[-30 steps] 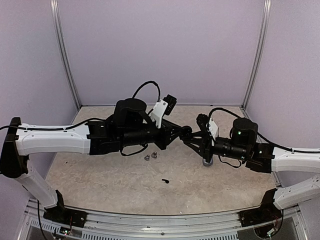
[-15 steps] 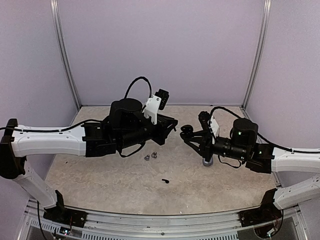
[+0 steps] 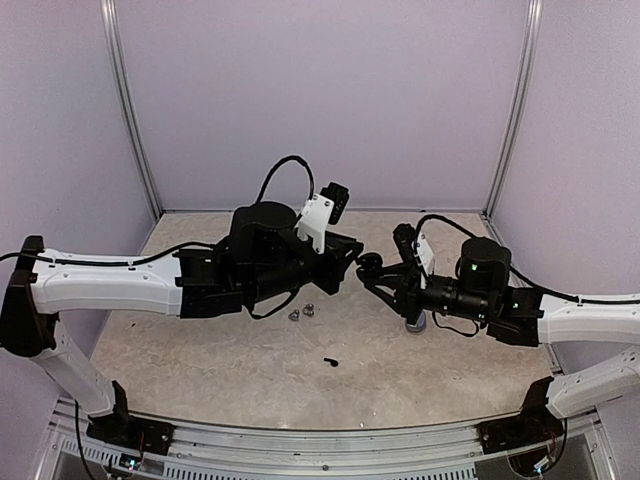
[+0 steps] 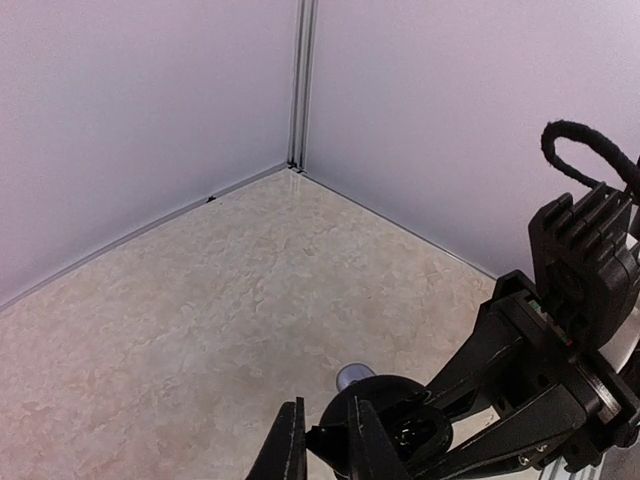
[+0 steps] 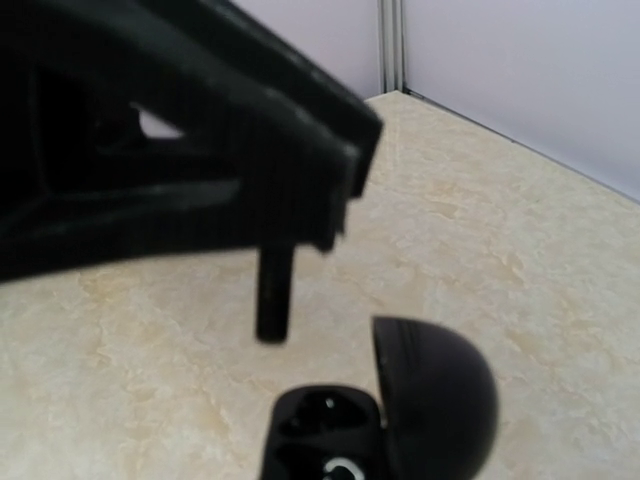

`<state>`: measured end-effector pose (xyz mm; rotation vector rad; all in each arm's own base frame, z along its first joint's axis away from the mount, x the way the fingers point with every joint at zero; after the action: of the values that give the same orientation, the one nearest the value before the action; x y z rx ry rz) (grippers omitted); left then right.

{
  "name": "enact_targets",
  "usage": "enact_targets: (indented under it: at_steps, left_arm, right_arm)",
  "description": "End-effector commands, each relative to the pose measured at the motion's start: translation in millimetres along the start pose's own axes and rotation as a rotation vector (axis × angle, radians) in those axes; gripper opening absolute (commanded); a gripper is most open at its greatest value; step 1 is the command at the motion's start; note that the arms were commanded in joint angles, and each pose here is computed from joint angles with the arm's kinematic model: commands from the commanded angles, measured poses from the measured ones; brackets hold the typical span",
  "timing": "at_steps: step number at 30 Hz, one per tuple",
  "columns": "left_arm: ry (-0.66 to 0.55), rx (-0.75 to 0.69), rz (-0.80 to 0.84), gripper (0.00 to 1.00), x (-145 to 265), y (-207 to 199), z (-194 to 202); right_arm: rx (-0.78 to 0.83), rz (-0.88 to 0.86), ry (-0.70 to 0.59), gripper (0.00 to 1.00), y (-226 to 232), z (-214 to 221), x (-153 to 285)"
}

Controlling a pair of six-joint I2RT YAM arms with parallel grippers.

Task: Insert the wireless bluetooth earbuds into the charging case
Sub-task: Insert the right earbud into the right side groove of the charging case.

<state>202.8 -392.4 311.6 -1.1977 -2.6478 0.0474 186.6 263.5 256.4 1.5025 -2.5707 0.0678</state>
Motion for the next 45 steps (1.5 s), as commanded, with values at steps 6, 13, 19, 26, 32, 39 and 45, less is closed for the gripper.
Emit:
enact_targets:
  at_steps: [6,13,19,26,32,39,45]
  left_arm:
    - [-0.027,-0.004,0.036,0.06,-7.2,-12.4,-4.6]
    - [-0.019,0.001,0.044,0.06,-11.1,-14.3,1.6]
    - [-0.009,0.002,0.047,0.06,-13.2,-14.6,6.0]
    - [0.004,0.009,0.059,0.05,-13.0,-15.3,11.3]
    - [0.015,0.016,0.082,0.06,-11.7,-20.1,16.1]
    - [0.027,0.026,0.076,0.13,-11.8,-20.4,19.0]
    - [0.005,0.004,0.063,0.17,-7.0,-19.5,7.9]
  right_arm:
    - [-0.011,0.012,-0.039,0.00,-2.5,-8.2,-0.1]
    - [-0.007,0.005,-0.049,0.00,-1.7,-9.6,0.8]
    - [-0.006,0.005,-0.051,0.00,-1.7,-9.8,1.2]
    - [-0.009,0.028,-0.062,0.00,-3.8,-12.5,3.0]
    - [-0.018,0.049,-0.073,0.00,-5.8,-14.2,4.4]
    - [-0.008,0.045,-0.092,0.00,-4.9,-18.0,6.7]
    - [0.003,0.042,-0.096,0.00,-4.1,-17.8,8.9]
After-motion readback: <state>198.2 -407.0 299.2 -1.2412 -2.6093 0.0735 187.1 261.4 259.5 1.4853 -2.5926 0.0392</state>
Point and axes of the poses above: each gripper's point midway between its finger pads, its own x axis back along the fingers, its own y axis along the line the jaws close on, z = x × y, the point moved 7 cm from there along x, back along the fingers, and after that the axes turned 2 degrees about x, right-handed, at the moved point
